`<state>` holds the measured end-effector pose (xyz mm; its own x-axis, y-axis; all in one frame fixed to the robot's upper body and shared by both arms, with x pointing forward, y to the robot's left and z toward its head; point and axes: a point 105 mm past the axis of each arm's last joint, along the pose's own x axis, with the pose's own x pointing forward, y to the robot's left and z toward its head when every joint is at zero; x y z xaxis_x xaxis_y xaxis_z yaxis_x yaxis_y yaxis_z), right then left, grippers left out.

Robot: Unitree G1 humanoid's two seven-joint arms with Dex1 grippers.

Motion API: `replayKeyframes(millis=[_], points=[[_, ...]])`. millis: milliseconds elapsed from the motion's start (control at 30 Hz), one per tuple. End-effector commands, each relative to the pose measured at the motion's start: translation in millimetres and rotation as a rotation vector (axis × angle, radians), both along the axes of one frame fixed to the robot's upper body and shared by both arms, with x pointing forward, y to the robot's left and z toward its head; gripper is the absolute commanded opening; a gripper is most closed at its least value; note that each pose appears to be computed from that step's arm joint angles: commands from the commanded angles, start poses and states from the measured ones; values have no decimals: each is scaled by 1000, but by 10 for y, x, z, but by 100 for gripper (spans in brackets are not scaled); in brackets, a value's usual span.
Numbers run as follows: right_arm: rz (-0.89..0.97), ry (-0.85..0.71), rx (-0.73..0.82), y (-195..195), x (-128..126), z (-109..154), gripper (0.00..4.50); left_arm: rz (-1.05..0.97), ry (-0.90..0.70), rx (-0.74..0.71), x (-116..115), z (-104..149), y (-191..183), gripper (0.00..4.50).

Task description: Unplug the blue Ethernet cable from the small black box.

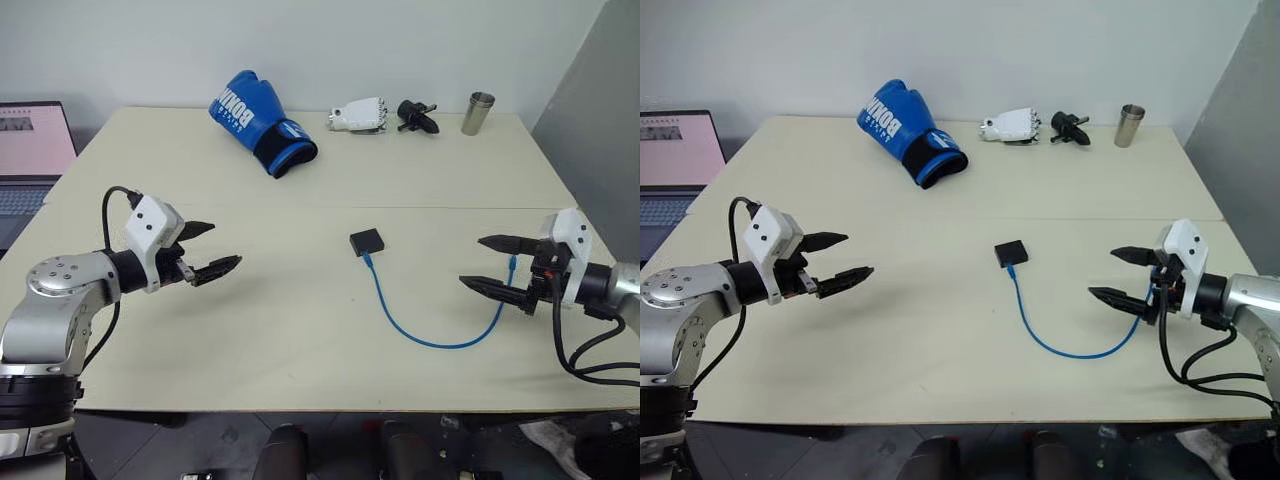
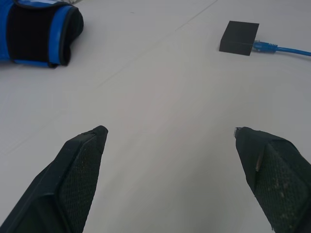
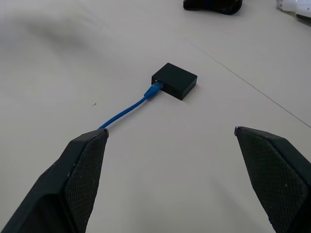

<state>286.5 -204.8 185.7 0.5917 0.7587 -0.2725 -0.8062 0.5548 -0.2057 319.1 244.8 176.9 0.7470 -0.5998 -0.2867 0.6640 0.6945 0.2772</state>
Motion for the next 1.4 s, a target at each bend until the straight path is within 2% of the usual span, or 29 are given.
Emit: replayKeyframes(millis=[33,567,767,833,933,1200,1400], points=[[14,-54,-8,13,-8,144,439,-25,-23,5,-13,96,-16,448],[39,-40,-24,32,-43,151,439,-41,-16,66,-22,30,-2,448],[68,-38,-23,119,-79,178,439,-96,-43,51,-20,81,-101,448],[80,-39,-42,210,-108,99,439,-136,-52,24,-27,111,-158,448],[64,-40,11,414,-115,3,439,-219,-16,6,-93,61,-252,448],[-168,-15,111,995,139,-455,439,-455,59,68,-285,-64,-544,448],[-298,0,132,1323,312,-766,439,-496,36,57,-230,-25,-659,448]])
